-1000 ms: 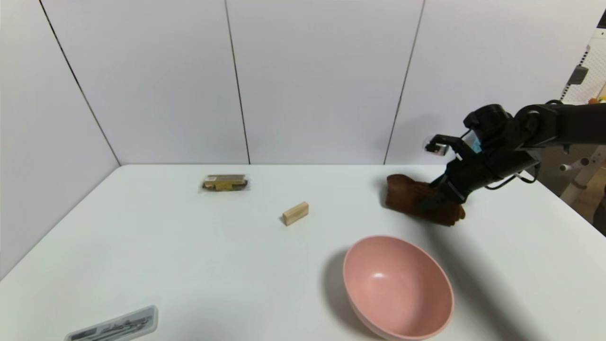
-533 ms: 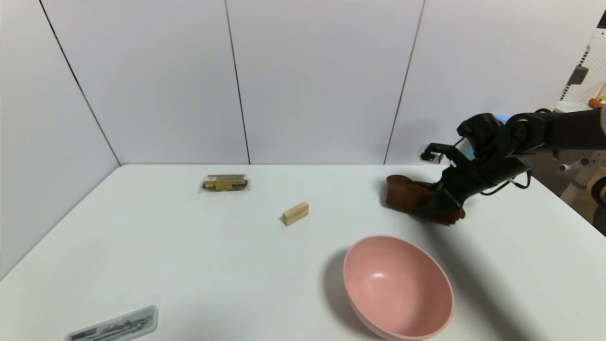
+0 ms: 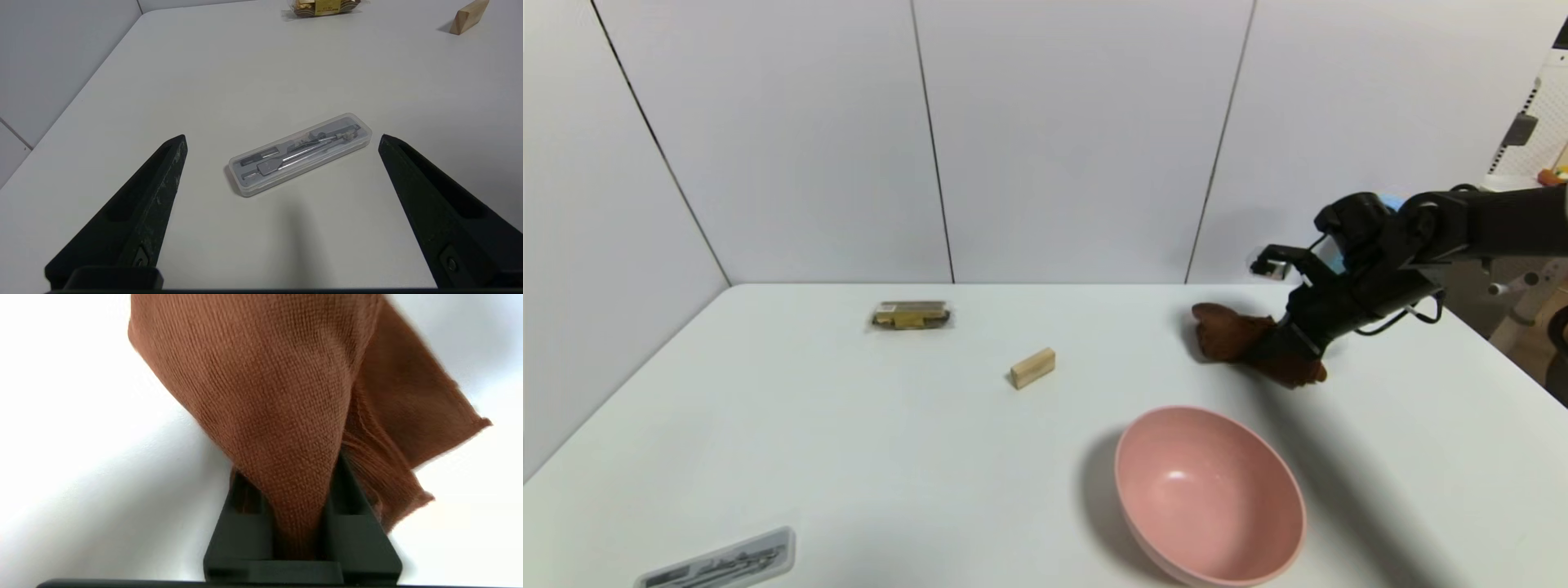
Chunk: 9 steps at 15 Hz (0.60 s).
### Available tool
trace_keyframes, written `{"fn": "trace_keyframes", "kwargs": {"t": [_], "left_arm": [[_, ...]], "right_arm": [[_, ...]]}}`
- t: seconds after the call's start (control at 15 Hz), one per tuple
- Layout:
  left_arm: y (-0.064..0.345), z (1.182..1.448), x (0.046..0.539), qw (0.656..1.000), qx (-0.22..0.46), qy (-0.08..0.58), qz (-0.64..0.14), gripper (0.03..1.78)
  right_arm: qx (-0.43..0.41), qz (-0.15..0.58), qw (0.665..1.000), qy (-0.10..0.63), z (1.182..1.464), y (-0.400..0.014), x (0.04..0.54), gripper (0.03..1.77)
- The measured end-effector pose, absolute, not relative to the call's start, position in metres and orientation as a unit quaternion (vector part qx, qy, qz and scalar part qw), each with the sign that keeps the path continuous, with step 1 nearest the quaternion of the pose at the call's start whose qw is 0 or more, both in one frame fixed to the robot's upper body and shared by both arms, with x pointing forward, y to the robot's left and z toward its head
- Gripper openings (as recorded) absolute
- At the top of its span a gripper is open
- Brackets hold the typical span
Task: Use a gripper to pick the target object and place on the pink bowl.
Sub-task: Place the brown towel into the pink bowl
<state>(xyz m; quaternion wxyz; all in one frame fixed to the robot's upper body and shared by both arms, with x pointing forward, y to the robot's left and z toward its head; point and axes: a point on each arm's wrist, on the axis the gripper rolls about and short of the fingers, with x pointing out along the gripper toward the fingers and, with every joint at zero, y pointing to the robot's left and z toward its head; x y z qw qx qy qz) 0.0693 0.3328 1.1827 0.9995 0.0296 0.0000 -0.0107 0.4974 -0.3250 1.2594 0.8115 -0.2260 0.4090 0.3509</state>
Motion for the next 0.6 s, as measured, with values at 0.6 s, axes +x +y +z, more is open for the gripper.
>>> {"fn": "trace_keyframes", "kwargs": {"t": [0.6], "left_arm": [[0.333,1.183,0.069,1.0,0.03,0.0,-0.011,1.69]], "right_arm": [[-0.225,0.327,0.843,0.362,1.336,-0.329,0.445,0.3]]}}
